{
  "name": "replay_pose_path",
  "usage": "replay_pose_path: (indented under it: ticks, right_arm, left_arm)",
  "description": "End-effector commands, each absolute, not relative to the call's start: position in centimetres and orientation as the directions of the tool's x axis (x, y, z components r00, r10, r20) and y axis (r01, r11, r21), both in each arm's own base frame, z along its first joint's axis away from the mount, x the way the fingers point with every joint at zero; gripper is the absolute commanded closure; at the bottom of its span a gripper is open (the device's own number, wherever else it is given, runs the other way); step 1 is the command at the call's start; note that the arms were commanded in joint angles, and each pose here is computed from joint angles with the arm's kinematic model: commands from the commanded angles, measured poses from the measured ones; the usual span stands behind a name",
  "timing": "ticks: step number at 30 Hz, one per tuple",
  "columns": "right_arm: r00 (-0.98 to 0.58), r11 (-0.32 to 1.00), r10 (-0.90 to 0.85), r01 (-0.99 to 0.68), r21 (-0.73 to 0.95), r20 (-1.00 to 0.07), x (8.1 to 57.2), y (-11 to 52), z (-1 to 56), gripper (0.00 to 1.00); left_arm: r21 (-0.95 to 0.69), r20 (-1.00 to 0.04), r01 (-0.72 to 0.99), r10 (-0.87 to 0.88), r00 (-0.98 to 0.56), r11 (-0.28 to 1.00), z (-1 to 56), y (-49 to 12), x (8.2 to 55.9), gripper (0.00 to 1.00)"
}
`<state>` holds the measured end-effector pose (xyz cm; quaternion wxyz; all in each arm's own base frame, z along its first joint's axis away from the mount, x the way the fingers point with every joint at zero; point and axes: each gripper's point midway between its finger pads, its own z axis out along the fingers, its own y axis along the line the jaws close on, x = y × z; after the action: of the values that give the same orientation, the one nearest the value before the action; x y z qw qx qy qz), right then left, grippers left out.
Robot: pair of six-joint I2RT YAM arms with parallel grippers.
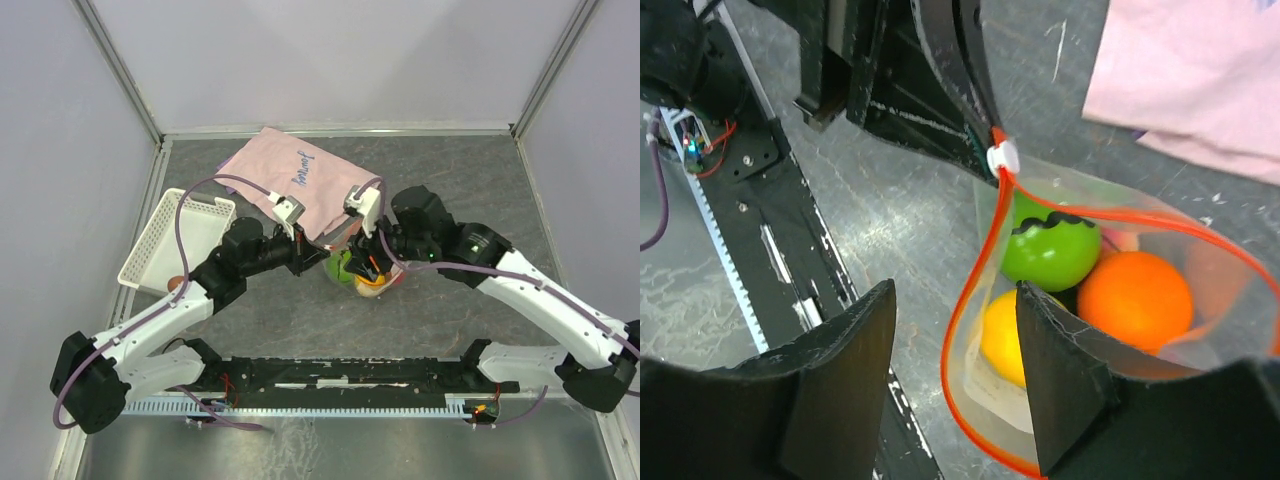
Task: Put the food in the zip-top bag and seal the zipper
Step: Zip the zipper food storage bag at the center of the board.
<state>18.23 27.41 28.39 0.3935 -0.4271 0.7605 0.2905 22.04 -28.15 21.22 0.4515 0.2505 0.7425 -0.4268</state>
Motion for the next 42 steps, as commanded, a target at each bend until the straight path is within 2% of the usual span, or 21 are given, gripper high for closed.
replay_pose_path:
  ticks: [1,6,10,14,17,18,22,27,35,42]
  right_arm:
    - [-0.340,0.455,-0.401,-0.880,0.137,-0.851,18.1,29.3,27.4,0.41]
    - [-0.372,0.544,-0.439,-0.835,0.088,-0.818,19.9,29.0,23.8,0.48]
    - [-0.369,0.528,-0.449,-0.844,0.092,-0.813,20.1,29.7,22.9,0.55]
    - [-0.357,0.540,-0.455,-0.839,0.066,-0.816,20.7,29.6,22.6,0.77]
    - [-0.332,0.543,-0.454,-0.839,0.038,-0.827,20.7,29.0,23.5,0.95]
    - [-0.323,0.544,-0.456,-0.838,0.028,-0.829,20.7,28.8,23.8,0.98]
    - [-0.294,0.542,-0.464,-0.841,-0.005,-0.836,20.5,27.9,24.9,0.98]
    - [-0.281,0.525,-0.476,-0.851,-0.013,-0.833,20.3,27.7,25.0,0.98]
    - [-0.268,0.491,-0.489,-0.871,-0.008,-0.830,19.8,28.0,24.9,0.98]
    - [-0.265,0.484,-0.495,-0.875,-0.009,-0.828,19.5,27.8,24.8,0.98]
  left_arm:
    - [-0.410,-0.901,0.767,-0.091,-0.423,0.494,25.3,-28.5,22.2,0.97]
    - [-0.408,-0.902,0.770,-0.086,-0.422,0.490,25.2,-28.5,22.1,0.97]
    - [-0.413,-0.900,0.772,-0.083,-0.429,0.484,25.1,-28.6,21.9,0.97]
    - [-0.403,-0.902,0.771,-0.073,-0.425,0.493,24.9,-28.4,21.8,0.96]
    - [-0.380,-0.909,0.760,-0.063,-0.411,0.526,24.9,-27.8,22.1,0.86]
    - [-0.373,-0.912,0.757,-0.063,-0.405,0.536,25.0,-27.5,22.2,0.81]
    - [-0.346,-0.923,0.755,-0.057,-0.381,0.557,25.2,-26.9,22.1,0.59]
    - [-0.332,-0.929,0.781,-0.038,-0.369,0.528,24.8,-27.0,21.5,0.46]
    - [-0.297,-0.945,0.843,-0.009,-0.328,0.448,24.7,-28.7,21.5,0.39]
    - [-0.220,-0.971,0.907,0.008,-0.239,0.359,24.9,-29.8,21.1,0.43]
